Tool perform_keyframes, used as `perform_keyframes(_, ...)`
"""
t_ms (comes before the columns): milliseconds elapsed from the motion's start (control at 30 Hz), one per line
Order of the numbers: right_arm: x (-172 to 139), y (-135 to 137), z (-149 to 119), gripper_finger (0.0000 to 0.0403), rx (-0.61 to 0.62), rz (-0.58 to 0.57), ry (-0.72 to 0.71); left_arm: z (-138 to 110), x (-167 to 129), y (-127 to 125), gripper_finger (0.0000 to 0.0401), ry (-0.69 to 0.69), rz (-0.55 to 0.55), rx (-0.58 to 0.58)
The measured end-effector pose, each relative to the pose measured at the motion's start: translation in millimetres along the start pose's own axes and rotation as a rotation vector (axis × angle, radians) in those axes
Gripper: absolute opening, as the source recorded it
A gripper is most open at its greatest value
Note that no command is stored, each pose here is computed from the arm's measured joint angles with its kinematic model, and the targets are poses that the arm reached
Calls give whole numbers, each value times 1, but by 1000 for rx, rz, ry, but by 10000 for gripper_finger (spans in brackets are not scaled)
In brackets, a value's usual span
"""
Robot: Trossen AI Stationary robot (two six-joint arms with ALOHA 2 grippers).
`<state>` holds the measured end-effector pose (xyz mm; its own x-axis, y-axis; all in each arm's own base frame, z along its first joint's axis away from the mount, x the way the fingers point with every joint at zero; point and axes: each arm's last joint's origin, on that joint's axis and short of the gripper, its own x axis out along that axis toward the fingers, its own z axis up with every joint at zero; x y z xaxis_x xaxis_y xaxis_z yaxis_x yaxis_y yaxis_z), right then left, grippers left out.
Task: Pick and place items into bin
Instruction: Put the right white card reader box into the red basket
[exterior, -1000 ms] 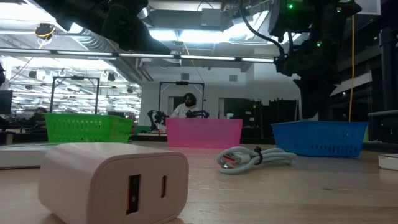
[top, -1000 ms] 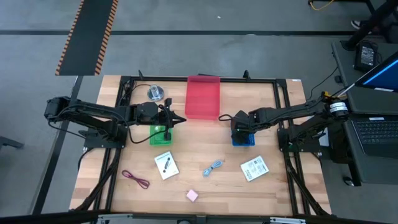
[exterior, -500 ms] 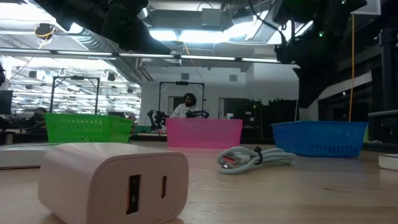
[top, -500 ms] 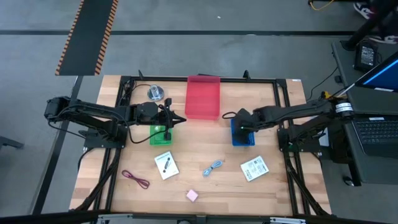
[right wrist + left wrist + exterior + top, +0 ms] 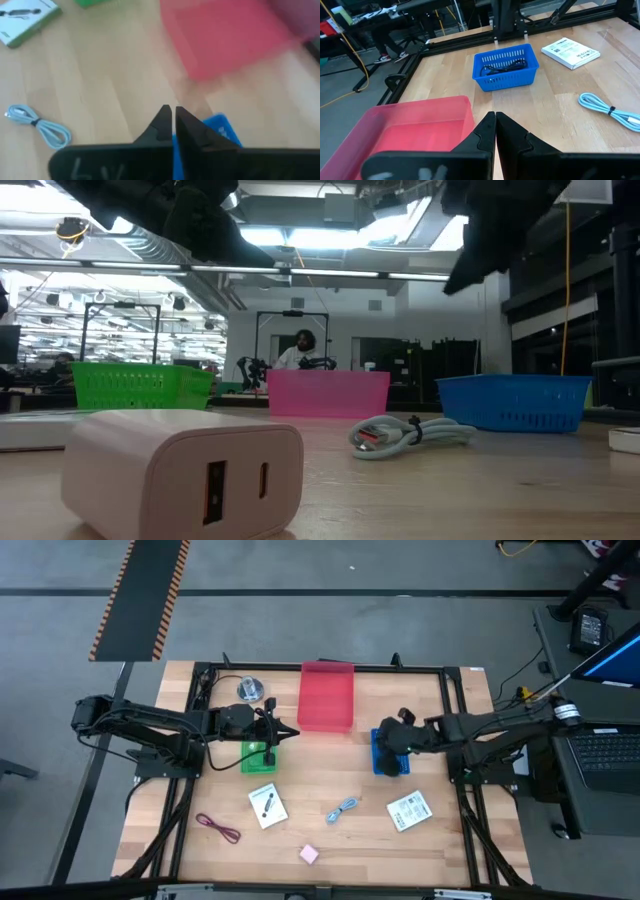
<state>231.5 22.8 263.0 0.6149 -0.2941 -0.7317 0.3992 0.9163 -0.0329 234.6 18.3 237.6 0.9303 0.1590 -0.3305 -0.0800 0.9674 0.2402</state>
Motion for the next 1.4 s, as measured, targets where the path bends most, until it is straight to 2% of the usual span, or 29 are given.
perform_keyframes(300,13,25,-24,2,-123,92,-147,0,0,-1,7,-1,-20,0)
perform_keyframes(500,16,42,-40,2,-250,213,-238,-1,-1,-8,2,-6,-119,7)
perform_keyframes(633,13,49,-43,1,-292,279,-259,0,-2,-16,3,-9,-153,16)
perform_keyframes(833,8,58,-49,0,-316,367,-241,2,-4,-31,2,-21,-214,37)
perform_keyframes(933,6,61,-53,0,-291,383,-221,5,-6,-40,3,-34,-231,22)
perform_keyframes(1133,0,62,-59,0,-214,366,-95,11,-6,-58,2,-81,-178,31)
perform_keyframes(1400,-15,66,-61,0,-187,340,26,2,14,-82,3,-73,-193,21)
